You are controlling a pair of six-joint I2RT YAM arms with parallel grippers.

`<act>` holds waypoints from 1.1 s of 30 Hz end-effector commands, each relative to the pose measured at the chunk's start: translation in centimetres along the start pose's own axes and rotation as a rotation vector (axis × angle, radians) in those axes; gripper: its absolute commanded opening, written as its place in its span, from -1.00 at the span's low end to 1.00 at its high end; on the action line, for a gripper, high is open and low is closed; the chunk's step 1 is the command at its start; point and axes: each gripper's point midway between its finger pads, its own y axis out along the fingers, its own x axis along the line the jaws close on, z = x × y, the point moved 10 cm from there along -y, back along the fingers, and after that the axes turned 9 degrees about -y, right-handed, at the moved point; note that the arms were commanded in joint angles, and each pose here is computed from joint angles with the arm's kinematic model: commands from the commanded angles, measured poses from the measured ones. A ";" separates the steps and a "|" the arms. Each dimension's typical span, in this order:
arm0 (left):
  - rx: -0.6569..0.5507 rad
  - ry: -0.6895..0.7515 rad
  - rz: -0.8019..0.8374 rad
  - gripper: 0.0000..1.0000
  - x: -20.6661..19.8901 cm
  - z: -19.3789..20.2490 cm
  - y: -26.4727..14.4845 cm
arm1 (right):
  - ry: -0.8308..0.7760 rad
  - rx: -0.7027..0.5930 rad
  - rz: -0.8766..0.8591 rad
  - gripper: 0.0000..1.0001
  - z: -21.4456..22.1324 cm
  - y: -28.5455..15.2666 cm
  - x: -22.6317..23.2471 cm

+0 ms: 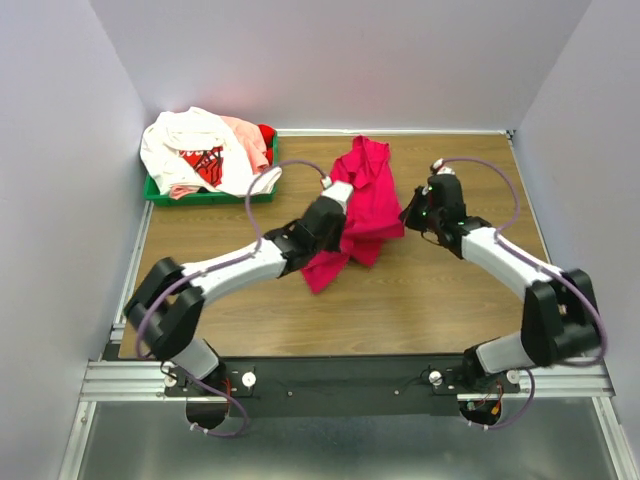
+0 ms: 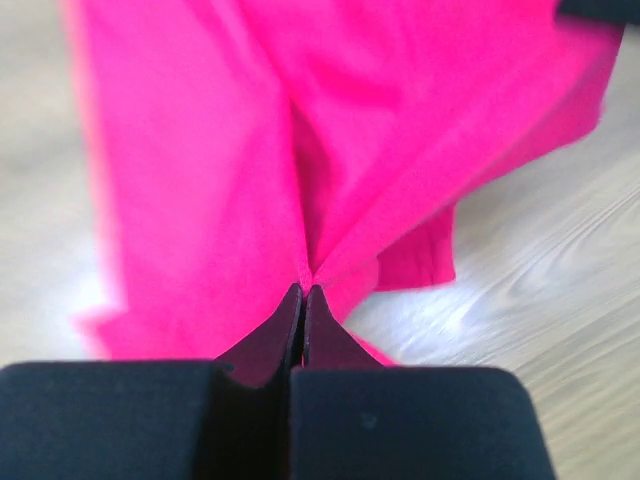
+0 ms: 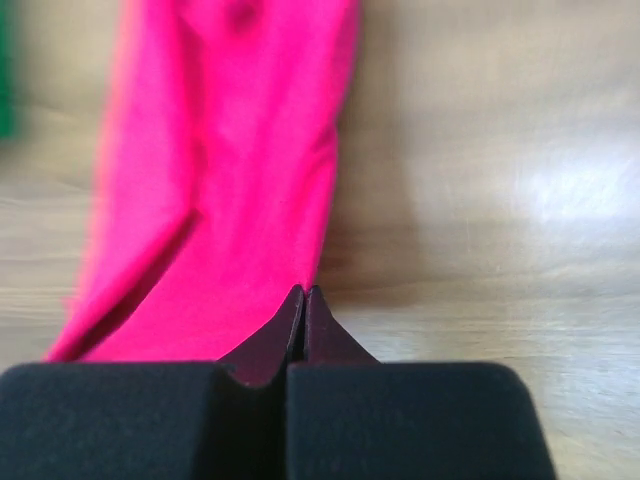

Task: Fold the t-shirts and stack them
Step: Flatten the tshirt out

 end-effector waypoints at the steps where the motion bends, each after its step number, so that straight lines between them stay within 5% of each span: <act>1: -0.215 -0.030 0.054 -1.00 0.6 -6.9 -5.5 | -0.035 -0.178 0.071 -0.99 -4.6 -5.3 0.4; 5: -0.363 -0.057 0.202 -1.00 2.0 -10.5 -10.2 | -0.028 -0.356 0.078 -0.99 -7.4 -11.6 0.7; 13: -0.384 -0.021 0.447 -1.00 4.8 -11.1 -11.4 | -0.012 -0.525 0.156 -0.99 -9.4 -18.4 0.3; 22: -0.331 -0.140 0.288 -1.00 9.9 -11.0 -3.8 | -0.002 -0.408 0.250 -0.99 -7.3 -14.4 -0.8; 33: -0.384 -0.113 0.228 -1.00 10.5 -18.3 4.8 | 0.001 -0.278 0.382 -0.99 -5.5 -7.6 -2.0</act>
